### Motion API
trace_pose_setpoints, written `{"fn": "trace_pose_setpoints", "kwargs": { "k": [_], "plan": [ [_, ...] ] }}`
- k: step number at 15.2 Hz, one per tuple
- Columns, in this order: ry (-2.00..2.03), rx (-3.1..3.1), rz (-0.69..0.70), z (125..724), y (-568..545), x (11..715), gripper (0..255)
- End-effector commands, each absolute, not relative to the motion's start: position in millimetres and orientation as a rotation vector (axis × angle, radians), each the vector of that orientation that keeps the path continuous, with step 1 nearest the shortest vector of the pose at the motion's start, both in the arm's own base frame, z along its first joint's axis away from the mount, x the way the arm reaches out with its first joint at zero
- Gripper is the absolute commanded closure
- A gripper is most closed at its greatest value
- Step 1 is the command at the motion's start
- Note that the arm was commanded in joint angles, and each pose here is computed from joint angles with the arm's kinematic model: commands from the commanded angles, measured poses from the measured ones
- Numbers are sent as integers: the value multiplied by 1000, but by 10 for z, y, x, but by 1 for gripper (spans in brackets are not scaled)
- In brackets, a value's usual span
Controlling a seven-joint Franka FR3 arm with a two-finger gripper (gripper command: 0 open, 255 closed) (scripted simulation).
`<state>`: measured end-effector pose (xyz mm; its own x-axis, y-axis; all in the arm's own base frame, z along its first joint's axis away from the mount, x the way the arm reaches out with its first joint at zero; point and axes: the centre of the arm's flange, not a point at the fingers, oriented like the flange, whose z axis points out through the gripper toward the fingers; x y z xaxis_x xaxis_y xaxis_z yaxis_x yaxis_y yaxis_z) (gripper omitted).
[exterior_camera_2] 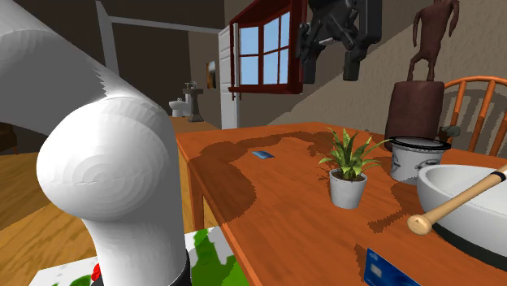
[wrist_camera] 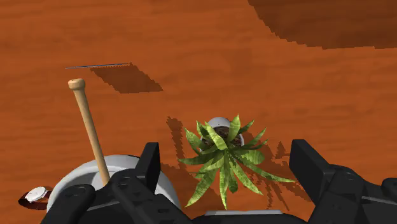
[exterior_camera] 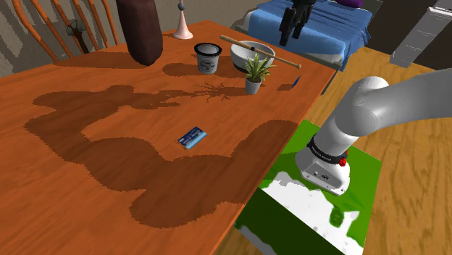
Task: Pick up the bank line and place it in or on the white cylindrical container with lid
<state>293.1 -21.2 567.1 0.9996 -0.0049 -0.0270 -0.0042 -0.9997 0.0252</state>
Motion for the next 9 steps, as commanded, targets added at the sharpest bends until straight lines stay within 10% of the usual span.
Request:
{"fn": "trace_pose_setpoints", "kwargs": {
  "k": [1, 9],
  "plan": [
    [-7, 3116, -42, 5671, -212, 2931, 0],
    [-548, 3169, -207, 5066, 418, 2782, 0]
  ]
}}
